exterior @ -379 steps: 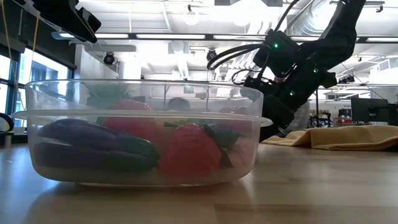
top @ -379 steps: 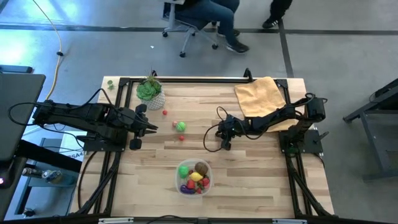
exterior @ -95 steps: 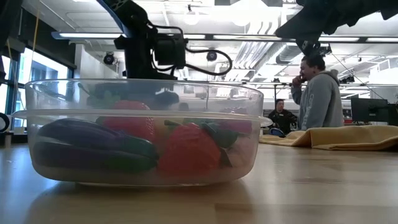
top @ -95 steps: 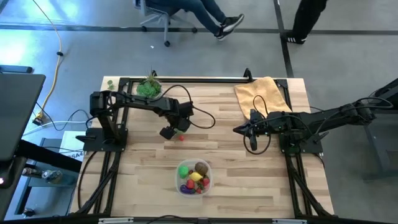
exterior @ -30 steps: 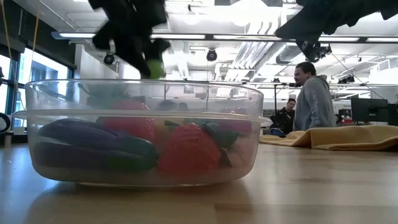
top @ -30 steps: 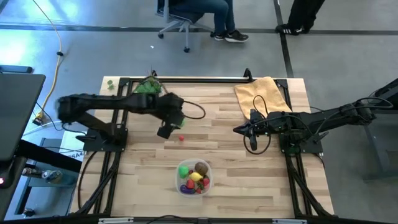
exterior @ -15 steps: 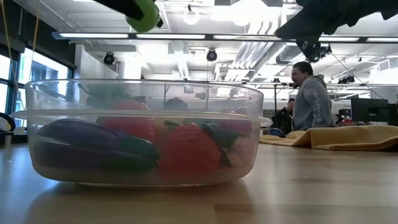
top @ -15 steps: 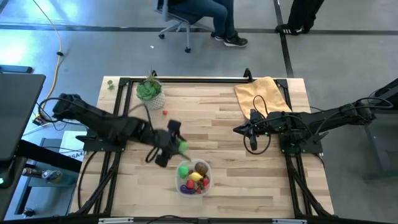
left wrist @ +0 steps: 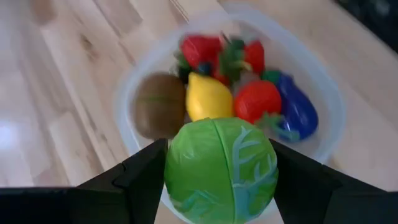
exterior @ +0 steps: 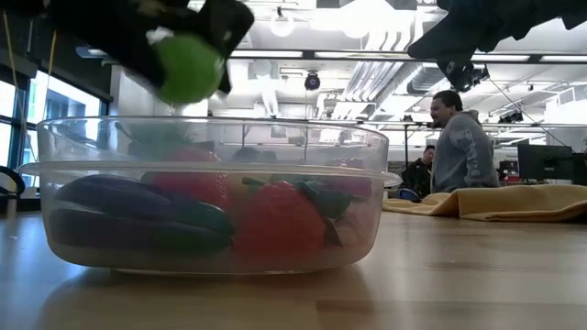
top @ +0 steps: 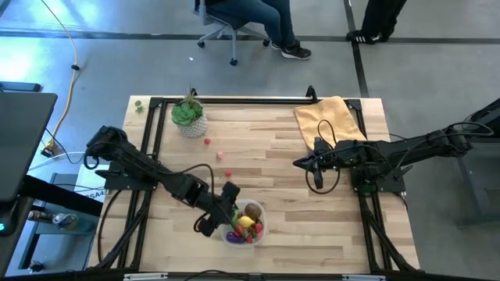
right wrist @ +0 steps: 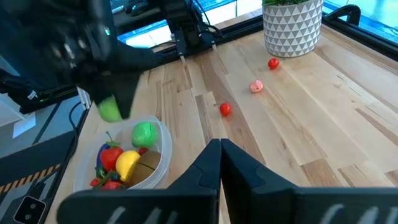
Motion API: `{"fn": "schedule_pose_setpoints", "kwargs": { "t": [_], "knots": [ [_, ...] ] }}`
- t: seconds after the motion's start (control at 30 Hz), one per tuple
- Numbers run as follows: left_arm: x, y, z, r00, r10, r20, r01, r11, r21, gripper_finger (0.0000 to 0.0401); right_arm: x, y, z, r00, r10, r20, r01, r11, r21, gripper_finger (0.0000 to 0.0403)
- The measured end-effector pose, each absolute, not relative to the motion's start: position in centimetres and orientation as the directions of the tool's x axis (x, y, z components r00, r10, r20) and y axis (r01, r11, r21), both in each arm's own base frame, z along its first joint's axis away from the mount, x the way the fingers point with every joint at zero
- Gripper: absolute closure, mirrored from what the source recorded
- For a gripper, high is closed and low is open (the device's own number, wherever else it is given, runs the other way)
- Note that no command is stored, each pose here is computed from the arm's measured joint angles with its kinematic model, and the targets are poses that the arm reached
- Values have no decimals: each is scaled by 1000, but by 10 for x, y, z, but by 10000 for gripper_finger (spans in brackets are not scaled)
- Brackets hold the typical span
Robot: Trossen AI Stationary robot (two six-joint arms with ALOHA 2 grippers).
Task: Pick and placing Produce into tupperware
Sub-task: Put the green cabbage into the transparent bin
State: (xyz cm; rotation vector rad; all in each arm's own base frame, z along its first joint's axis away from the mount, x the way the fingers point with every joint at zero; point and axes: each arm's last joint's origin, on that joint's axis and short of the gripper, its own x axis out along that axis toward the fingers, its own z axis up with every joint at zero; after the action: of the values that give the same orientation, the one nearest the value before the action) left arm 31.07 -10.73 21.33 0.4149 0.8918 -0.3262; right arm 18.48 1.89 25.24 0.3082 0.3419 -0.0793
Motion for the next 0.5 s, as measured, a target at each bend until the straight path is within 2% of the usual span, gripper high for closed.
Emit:
{"fn": "schedule_pose_setpoints", "kwargs": {
  "t": [0.27,0.5],
  "knots": [
    [319,-119,194,558,-166,-813,546,811,209,160,184,19,251,933,-26,-360,134,951,279,402],
    [326,-122,188,579,-182,-795,558,799,223,160,183,19,249,924,-27,-381,141,952,273,402]
  ]
}}
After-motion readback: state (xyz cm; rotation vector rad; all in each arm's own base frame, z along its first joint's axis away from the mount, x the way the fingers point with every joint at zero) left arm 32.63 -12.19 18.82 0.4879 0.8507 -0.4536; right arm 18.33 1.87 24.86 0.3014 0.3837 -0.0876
